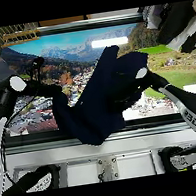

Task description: Fold the clothes and pants, and hang the long-sleeved shirts on hangers.

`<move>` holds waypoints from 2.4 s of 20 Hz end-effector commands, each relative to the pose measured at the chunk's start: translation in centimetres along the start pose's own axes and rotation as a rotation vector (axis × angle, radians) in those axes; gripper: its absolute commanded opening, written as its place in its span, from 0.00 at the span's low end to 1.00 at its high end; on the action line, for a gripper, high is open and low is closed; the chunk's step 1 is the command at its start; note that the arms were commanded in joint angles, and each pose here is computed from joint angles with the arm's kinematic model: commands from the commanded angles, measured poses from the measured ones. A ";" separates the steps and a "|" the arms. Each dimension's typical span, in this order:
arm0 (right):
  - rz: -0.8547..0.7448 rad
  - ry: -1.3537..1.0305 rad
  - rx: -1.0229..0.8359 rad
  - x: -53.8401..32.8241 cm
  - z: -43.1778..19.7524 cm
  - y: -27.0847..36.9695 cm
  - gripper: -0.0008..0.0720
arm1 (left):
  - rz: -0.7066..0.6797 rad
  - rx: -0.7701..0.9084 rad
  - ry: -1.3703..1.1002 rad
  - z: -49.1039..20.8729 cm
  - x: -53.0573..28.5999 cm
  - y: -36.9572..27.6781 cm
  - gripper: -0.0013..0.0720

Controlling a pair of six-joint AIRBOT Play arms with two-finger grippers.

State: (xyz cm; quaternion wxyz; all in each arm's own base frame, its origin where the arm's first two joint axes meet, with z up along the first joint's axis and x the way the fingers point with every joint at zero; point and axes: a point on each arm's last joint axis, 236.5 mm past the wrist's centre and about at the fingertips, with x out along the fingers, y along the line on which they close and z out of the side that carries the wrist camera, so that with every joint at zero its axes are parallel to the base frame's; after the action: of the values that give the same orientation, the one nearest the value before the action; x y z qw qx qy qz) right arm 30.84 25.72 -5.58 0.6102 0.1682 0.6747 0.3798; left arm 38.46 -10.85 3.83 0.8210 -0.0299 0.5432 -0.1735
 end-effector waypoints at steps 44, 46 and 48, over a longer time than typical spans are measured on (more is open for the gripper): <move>-0.107 -1.482 -0.730 -49.5 -0.5 36.7 0.02 | -0.161 0.082 -1.470 16.6 -49.4 -12.9 0.03; -0.154 -1.392 -0.623 -47.1 6.5 31.1 0.02 | -0.050 -0.025 -1.334 20.5 -41.6 -6.7 0.03; -0.199 -1.306 -0.499 -43.8 14.2 23.9 0.02 | 0.014 -0.101 -1.191 23.6 -32.7 -1.6 0.03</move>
State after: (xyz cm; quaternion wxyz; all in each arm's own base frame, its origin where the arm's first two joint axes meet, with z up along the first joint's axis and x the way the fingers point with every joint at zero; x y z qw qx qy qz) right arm 38.49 15.58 50.51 0.9376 0.1405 -0.0044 0.3181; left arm 39.42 -9.18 51.96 0.9725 -0.1381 -0.0941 -0.1620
